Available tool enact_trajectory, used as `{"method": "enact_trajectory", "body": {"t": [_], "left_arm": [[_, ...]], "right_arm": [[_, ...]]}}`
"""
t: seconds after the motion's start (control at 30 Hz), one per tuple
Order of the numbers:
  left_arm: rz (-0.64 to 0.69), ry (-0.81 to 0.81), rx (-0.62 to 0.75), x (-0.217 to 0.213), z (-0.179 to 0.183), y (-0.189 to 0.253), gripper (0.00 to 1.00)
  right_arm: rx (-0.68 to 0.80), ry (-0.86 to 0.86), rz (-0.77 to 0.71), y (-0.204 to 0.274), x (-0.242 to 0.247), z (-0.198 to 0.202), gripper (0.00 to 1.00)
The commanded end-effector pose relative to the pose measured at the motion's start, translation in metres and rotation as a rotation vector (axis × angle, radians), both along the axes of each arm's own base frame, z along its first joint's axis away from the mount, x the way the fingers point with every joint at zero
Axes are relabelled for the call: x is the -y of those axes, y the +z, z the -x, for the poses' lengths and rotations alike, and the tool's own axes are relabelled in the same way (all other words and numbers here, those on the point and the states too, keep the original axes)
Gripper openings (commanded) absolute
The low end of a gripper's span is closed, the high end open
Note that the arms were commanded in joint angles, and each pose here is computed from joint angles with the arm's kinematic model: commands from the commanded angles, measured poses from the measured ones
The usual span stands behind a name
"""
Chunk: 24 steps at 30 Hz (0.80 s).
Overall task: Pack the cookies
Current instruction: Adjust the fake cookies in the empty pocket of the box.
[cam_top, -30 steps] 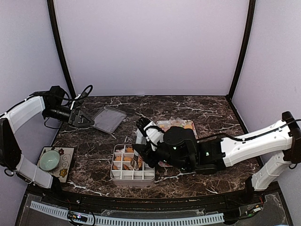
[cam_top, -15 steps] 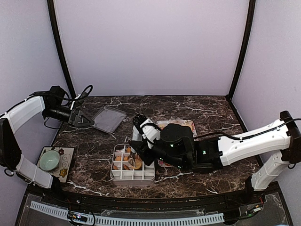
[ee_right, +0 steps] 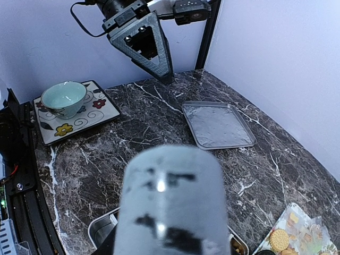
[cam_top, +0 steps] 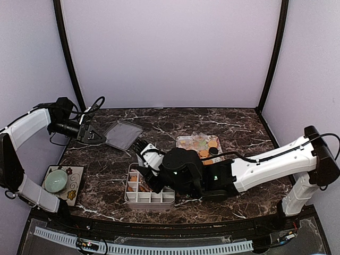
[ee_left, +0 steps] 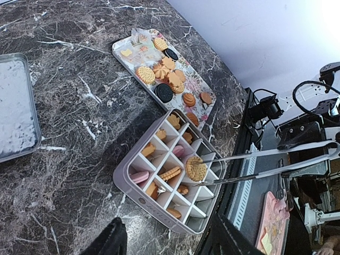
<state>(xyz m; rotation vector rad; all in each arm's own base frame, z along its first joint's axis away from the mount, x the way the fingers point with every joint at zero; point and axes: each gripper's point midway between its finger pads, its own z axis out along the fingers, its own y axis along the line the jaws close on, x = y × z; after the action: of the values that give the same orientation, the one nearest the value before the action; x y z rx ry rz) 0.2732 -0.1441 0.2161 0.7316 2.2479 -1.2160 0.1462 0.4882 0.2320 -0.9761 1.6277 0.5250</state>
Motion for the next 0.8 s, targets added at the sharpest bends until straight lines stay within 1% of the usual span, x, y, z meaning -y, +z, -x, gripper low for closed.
{"method": "enact_trajectory", "body": {"t": [0.0,0.13,0.43,0.57,0.77], "left_arm": [[-0.002,-0.011,0.024,-0.001,0.003,0.009,0.56],[0.000,-0.012,0.025,-0.001,0.005,0.011,0.56],[-0.001,-0.015,0.031,-0.001,0.009,0.011,0.56],[-0.001,-0.016,0.031,-0.001,0.009,0.011,0.56],[0.001,-0.018,0.028,0.000,0.009,0.010,0.56]], "right_arm": [[0.039,0.010,-0.002,0.012,-0.011,0.009,0.37],[0.058,0.014,0.033,0.005,-0.015,0.013,0.38],[0.172,-0.019,0.156,-0.011,-0.021,0.019,0.39],[0.218,-0.045,0.197,-0.016,-0.024,0.020,0.33],[0.266,-0.080,0.196,-0.006,-0.020,0.016,0.25]]}}
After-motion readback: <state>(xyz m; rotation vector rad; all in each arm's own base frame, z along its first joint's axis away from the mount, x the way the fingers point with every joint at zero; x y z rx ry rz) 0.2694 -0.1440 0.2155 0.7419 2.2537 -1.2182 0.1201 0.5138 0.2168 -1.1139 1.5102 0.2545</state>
